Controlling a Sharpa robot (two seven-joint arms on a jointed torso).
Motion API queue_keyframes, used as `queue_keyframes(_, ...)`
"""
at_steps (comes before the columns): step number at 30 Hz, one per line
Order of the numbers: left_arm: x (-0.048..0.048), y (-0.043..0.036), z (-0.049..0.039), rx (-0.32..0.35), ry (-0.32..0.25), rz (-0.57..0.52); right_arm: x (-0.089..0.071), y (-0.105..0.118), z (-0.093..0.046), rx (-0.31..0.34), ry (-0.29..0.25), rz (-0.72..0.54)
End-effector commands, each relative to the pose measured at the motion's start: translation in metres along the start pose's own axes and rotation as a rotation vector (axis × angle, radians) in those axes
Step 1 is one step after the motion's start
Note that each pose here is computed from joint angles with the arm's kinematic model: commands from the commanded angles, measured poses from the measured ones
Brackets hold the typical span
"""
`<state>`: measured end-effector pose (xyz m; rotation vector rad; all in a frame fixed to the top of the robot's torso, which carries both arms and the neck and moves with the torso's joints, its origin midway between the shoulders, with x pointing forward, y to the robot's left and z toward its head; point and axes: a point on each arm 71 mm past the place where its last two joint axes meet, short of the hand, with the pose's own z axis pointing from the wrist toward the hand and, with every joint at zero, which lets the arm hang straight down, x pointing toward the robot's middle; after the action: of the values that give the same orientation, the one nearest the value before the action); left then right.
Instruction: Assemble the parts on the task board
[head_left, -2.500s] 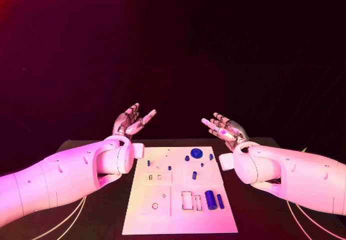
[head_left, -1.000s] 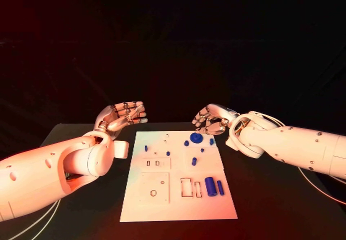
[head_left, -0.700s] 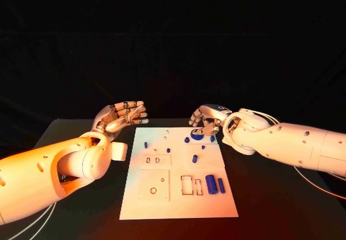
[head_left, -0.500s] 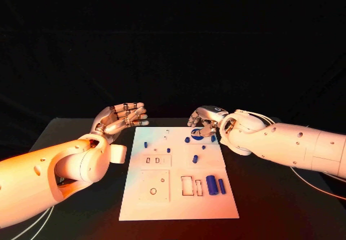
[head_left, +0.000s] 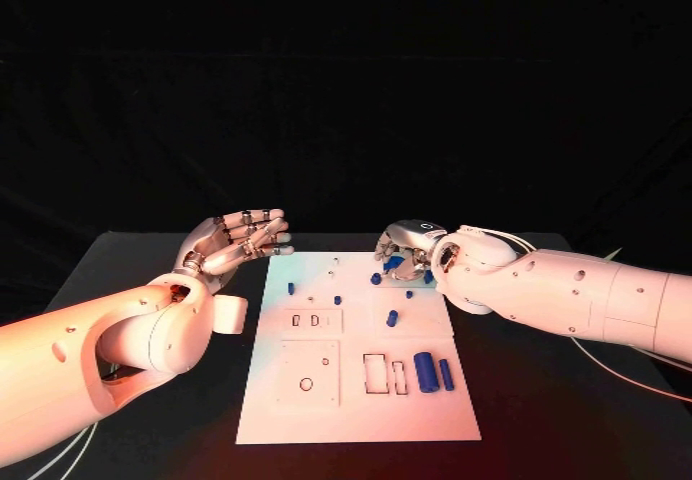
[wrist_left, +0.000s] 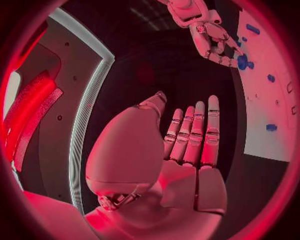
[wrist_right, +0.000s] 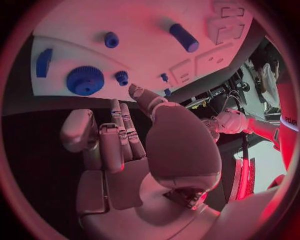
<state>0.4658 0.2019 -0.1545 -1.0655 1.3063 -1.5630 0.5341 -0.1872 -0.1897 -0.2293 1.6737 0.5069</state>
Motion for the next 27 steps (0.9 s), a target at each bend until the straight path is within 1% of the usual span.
queue_keyframes(1,0.0038,-0.0029,-0.0004,0.01,0.03,-0.007,0.0046,-0.0009,0.0007,0.013,0.036,-0.035)
queue_keyframes(8,0.0039,-0.0033,-0.0002,0.009,0.032,-0.009,0.0072,0.0014,0.0013,0.011,0.042,-0.035)
queue_keyframes(15,0.004,-0.0032,0.0004,0.009,0.033,-0.009,0.008,0.0037,0.0027,0.01,0.036,-0.033)
queue_keyframes(27,0.0035,-0.0035,0.0002,0.007,0.034,-0.009,0.0078,0.0039,0.0049,0.033,0.029,-0.036)
